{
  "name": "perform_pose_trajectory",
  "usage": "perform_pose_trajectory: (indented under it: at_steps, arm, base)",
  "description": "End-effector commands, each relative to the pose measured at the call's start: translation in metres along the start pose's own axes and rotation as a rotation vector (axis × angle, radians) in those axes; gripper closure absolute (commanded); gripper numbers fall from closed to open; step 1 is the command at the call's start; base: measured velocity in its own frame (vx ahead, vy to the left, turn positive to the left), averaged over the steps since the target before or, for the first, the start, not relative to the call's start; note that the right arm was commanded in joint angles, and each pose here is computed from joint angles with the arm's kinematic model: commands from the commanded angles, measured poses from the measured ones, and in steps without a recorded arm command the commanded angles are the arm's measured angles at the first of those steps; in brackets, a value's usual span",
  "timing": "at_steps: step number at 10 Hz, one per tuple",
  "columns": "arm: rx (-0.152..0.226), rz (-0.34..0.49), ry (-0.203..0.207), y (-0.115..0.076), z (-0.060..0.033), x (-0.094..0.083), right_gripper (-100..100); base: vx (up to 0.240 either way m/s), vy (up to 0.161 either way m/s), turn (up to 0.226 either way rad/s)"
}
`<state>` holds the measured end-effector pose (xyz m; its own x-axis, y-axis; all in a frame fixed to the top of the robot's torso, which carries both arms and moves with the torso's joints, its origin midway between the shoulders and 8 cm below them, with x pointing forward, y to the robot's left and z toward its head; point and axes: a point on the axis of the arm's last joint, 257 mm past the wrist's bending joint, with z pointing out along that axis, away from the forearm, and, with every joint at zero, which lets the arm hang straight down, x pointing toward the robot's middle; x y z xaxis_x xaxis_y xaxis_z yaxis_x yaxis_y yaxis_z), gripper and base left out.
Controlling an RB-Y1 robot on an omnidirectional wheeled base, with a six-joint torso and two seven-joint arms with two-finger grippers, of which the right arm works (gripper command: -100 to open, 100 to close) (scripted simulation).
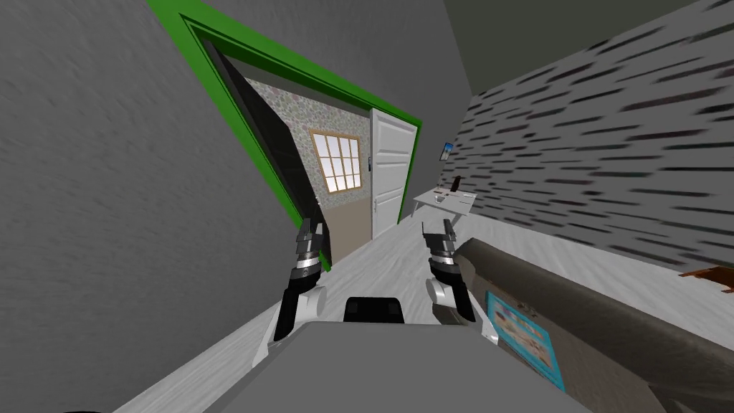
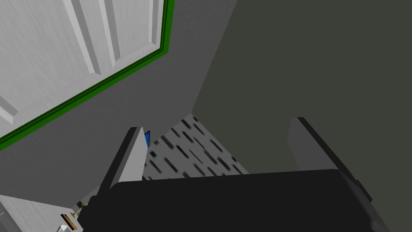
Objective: Push the door open
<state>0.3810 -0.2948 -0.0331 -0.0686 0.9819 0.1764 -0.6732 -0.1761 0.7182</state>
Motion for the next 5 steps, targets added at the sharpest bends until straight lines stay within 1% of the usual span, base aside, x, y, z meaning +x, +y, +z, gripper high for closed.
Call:
perform_pose_trajectory:
  at_steps: [1, 2, 3, 5]
  arm:
    - [0.013, 0.035, -0.009, -0.009, -0.0022, -0.004, -100]
    - [0.027, 0.066, -0.018, -0.019, -0.0042, -0.009, -100]
    - [0.033, 0.084, -0.025, -0.024, -0.0053, -0.011, -100]
    - [0.047, 0.117, -0.037, -0.035, -0.0076, -0.017, -100]
  base:
    - [0.114, -0.099, 0.200]
    - [0.125, -0.091, 0.251]
    - [0.119, -0.090, 0.229]
    - [0.076, -0.068, 0.146]
